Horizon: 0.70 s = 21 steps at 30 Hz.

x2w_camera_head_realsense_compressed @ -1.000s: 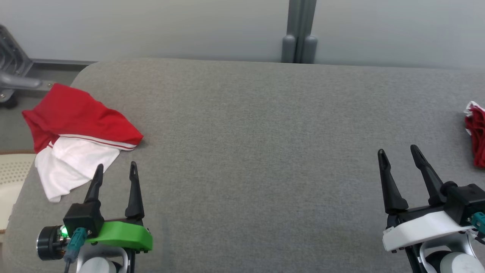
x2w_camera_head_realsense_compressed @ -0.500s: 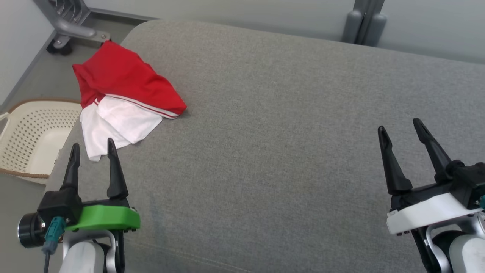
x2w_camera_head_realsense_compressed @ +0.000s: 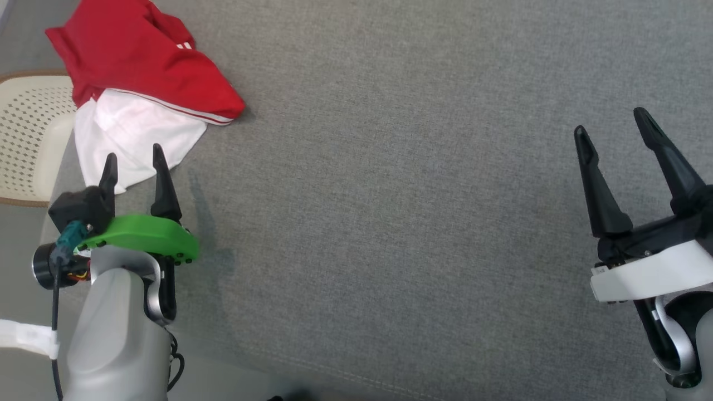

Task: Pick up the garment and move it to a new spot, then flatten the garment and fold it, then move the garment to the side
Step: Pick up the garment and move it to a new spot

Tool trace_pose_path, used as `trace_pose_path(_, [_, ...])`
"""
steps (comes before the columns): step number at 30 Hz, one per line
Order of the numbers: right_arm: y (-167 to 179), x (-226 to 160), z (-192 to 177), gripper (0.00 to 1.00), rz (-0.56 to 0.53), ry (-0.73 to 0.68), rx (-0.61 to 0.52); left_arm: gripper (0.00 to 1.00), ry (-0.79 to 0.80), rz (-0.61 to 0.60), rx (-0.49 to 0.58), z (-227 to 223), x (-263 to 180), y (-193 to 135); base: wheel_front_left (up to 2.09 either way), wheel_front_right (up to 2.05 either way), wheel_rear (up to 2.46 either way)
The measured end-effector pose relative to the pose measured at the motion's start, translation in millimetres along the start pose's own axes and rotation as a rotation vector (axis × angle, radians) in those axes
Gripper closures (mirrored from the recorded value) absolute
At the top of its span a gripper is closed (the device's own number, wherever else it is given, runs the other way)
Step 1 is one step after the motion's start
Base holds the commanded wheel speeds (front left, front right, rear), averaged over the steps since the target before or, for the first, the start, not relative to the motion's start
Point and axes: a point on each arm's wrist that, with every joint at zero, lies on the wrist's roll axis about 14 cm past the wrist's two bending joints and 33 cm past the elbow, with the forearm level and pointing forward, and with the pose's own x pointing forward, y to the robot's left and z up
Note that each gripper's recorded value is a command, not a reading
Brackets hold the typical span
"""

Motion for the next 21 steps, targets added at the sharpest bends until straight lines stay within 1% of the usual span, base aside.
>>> trace_pose_path(4, [-14.7,7.1,-22.5,0.00,-0.019,0.033,0.014,0.00,0.130,0.009,0.012,-38.1,22.4,3.4,0.00,0.00,0.00])
trace_pose_path(7, [-24.0,7.6,-41.8,0.00,-0.036,0.069,0.026,0.00,0.221,0.030,0.004,-66.7,30.5,6.9,0.00,0.00,0.00])
trace_pose_path(9, [-29.0,7.9,-50.1,0.00,-0.047,0.080,0.033,0.00,0.238,0.039,0.010,-72.1,38.9,9.5,0.00,0.00,0.00])
trace_pose_path(10, [-32.1,7.0,-54.4,0.00,-0.055,0.088,0.036,0.45,0.238,0.046,0.011,-72.4,44.0,11.2,0.00,0.00,0.00])
trace_pose_path(11, [-35.2,5.6,-57.6,0.00,-0.065,0.093,0.037,1.00,0.238,0.048,0.011,-73.3,47.4,11.3,0.00,0.00,0.00])
trace_pose_path(14, [-43.3,1.8,-59.6,0.00,-0.090,0.092,0.033,1.00,0.224,0.045,0.007,-72.2,54.3,7.0,0.00,0.00,0.00])
trace_pose_path(17, [-47.9,-0.5,-52.4,0.00,-0.106,0.071,0.021,1.00,0.157,0.053,0.014,-52.7,59.0,9.2,0.00,0.00,0.00])
trace_pose_path(21, [-48.3,-4.5,-38.1,0.00,-0.123,0.034,0.014,1.00,0.055,0.068,0.037,-22.5,50.3,19.1,0.00,0.00,0.00])
